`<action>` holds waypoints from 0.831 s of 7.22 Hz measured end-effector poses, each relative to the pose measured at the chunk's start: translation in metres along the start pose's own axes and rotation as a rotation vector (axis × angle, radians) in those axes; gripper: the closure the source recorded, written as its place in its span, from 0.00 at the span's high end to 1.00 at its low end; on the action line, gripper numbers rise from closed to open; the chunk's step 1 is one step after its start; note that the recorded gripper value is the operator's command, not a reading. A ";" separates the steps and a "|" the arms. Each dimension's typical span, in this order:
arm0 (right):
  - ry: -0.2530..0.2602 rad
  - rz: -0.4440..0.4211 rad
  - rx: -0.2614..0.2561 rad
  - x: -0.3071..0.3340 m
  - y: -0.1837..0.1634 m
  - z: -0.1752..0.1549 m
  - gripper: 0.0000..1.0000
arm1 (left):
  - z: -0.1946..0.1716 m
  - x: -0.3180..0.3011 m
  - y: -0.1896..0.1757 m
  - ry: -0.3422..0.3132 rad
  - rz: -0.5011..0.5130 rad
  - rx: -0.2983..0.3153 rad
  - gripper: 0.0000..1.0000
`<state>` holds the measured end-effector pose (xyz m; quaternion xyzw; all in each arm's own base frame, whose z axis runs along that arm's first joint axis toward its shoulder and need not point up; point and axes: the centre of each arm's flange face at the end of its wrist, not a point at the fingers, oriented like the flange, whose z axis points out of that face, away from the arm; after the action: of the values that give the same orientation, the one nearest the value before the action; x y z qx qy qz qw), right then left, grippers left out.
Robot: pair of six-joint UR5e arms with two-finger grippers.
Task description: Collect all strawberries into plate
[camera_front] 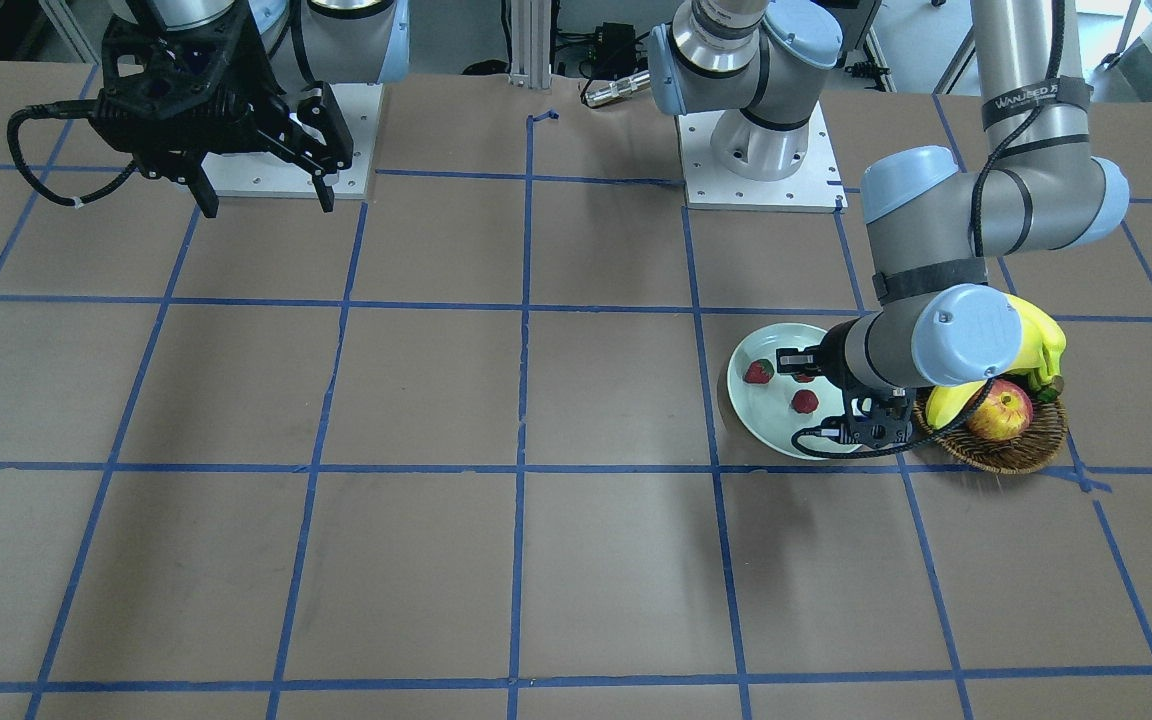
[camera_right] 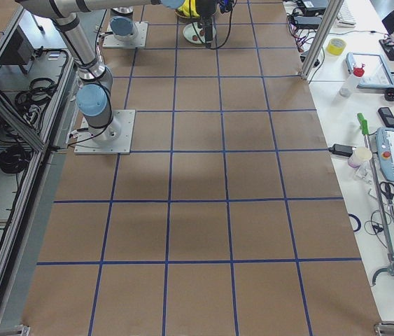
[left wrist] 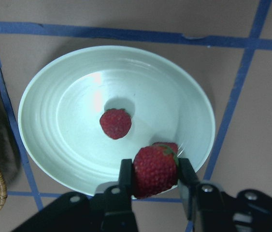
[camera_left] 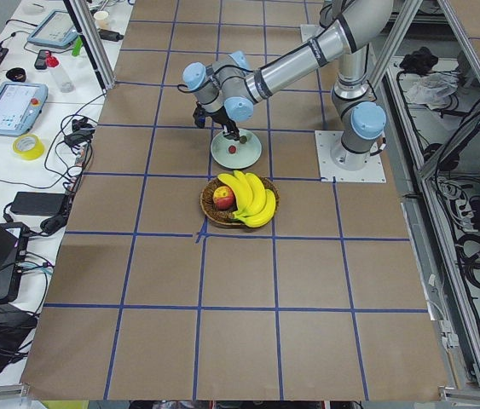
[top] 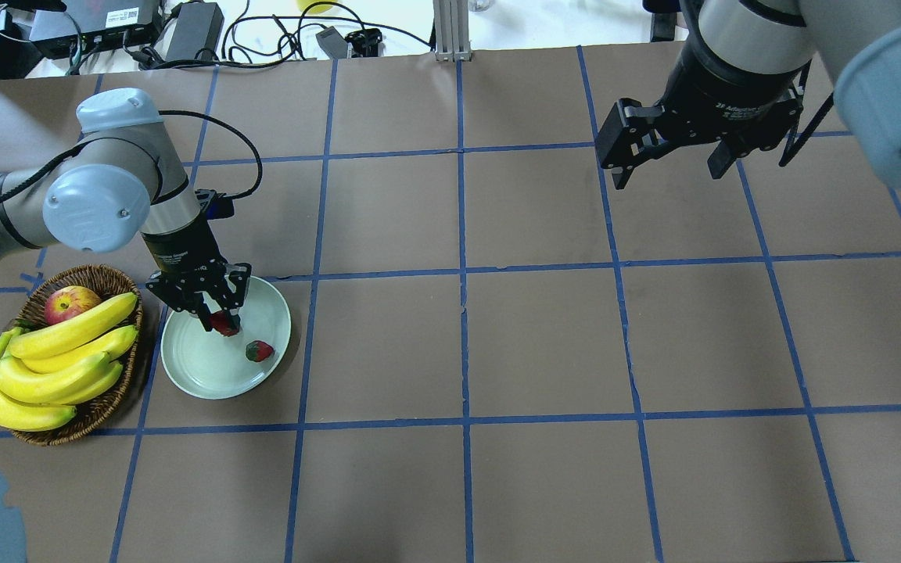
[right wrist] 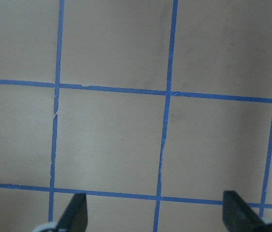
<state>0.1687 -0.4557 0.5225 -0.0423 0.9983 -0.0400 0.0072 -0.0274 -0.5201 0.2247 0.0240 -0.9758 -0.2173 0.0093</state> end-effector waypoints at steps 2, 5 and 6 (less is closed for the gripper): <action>0.001 0.000 0.000 0.000 0.000 0.000 1.00 | -0.005 0.000 0.002 -0.003 -0.003 0.013 1.00; 0.001 0.000 -0.001 0.000 0.000 0.000 1.00 | -0.104 0.003 0.007 -0.019 -0.008 0.181 1.00; 0.001 0.000 -0.001 0.000 0.000 0.000 1.00 | -0.147 0.004 0.019 -0.028 -0.013 0.247 1.00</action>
<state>0.1687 -0.4555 0.5224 -0.0425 0.9983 -0.0393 0.0066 -0.0280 -0.5652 0.3664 0.0281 -0.9950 -0.0957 -0.0087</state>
